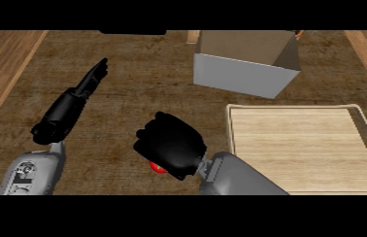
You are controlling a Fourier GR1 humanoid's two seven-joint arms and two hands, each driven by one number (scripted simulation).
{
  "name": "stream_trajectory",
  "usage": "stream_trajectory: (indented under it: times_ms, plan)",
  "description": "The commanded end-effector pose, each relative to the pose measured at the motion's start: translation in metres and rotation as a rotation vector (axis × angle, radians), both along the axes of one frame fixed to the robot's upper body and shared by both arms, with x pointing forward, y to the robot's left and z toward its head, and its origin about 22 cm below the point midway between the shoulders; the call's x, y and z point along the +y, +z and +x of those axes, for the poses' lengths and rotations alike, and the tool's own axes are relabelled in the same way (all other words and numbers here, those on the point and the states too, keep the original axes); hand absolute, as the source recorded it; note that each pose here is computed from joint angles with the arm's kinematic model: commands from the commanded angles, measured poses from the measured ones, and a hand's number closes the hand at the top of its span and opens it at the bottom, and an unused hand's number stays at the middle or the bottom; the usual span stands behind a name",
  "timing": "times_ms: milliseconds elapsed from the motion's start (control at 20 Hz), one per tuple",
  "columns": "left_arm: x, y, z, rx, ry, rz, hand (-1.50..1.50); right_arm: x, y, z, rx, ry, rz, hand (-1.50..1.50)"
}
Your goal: Pick the tomato from the tray and place it in the cardboard box
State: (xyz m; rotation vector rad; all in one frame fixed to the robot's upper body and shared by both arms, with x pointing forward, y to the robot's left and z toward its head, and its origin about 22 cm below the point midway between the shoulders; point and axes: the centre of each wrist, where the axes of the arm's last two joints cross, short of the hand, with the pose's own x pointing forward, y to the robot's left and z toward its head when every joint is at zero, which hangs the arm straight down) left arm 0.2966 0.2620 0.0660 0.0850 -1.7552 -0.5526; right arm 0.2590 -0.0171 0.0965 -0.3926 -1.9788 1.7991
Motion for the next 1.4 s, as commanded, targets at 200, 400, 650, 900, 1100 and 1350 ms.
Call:
stream_trajectory:
  times_ms: [200,400,650,900,1100,1350]
  plan:
    - [0.006,-0.005,-0.001,0.015,0.009,0.003,0.0,-0.005,0.06,0.003,-0.015,-0.199,0.304,1.5]
    - [0.01,-0.001,-0.006,0.004,0.032,-0.001,0.0,-0.02,0.087,0.017,0.042,-0.387,0.404,1.5]
    - [0.008,0.001,0.007,0.006,0.024,0.001,0.0,-0.037,0.097,0.065,0.03,-0.519,0.461,1.5]
    - [-0.01,0.0,0.009,0.002,0.02,-0.009,0.0,-0.068,0.122,0.115,0.052,-0.605,0.478,1.5]
    - [0.004,0.007,0.004,-0.001,0.011,-0.008,0.0,-0.102,0.097,0.148,0.0,-0.634,0.305,1.5]
    - [-0.012,0.003,0.008,-0.01,-0.009,-0.016,0.0,-0.127,0.098,0.176,0.188,-0.672,0.065,1.5]
